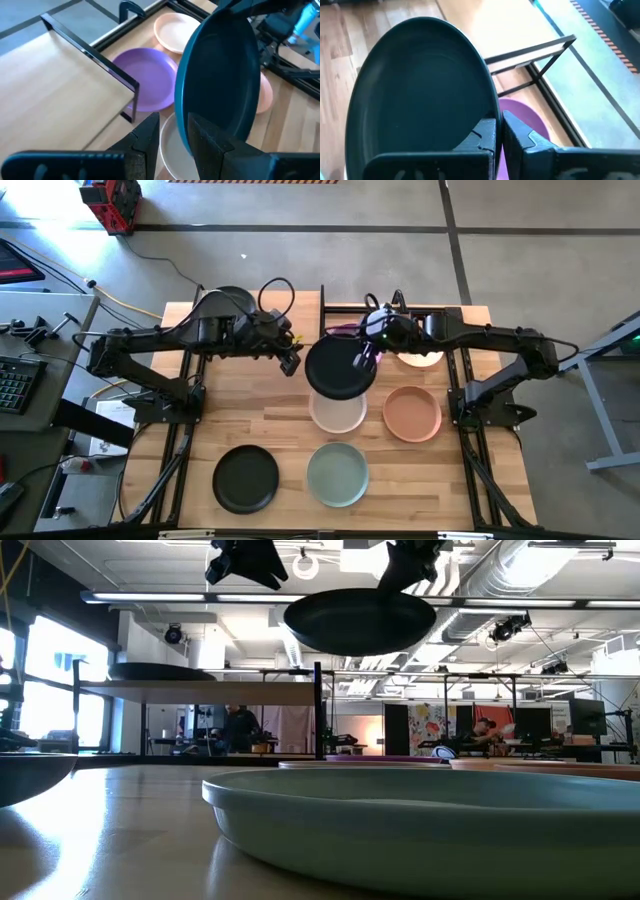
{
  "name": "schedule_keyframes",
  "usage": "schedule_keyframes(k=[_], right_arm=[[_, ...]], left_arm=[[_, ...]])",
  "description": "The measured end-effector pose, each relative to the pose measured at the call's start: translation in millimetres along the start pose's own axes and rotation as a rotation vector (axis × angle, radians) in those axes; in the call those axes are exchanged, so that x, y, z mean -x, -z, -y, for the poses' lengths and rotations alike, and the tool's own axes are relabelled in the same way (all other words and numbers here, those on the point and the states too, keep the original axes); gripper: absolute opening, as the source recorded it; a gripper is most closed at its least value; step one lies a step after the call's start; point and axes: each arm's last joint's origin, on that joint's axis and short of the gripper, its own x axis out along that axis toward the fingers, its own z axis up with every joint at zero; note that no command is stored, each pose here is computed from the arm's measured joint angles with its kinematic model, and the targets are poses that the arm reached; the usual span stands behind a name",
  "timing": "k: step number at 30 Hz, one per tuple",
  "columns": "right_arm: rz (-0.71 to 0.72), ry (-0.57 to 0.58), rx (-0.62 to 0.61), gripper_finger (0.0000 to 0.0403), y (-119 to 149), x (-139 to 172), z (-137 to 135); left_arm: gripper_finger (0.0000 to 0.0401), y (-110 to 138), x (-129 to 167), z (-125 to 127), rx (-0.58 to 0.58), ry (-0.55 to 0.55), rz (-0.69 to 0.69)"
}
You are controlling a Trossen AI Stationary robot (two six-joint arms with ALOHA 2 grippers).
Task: Place and stack plates onto a shelf
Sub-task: Stack the right black plate on top of the black plate on the shelf
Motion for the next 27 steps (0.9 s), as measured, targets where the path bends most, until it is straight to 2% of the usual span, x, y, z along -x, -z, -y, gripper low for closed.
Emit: schedule_keyframes(k=[12,27], right_arm=[[0.095,0.023,-0.036,0.0,-10.8,-3.1,11.0],[0.104,0.031,-0.061,0.0,-12.4,-5.3,19.0]], left_arm=[[0.009,-6.5,-4.1,-14.9,0.037,-0.034,0.003],[0.009,-7.6,-4.5,-16.4,0.021,-0.04,0.009]])
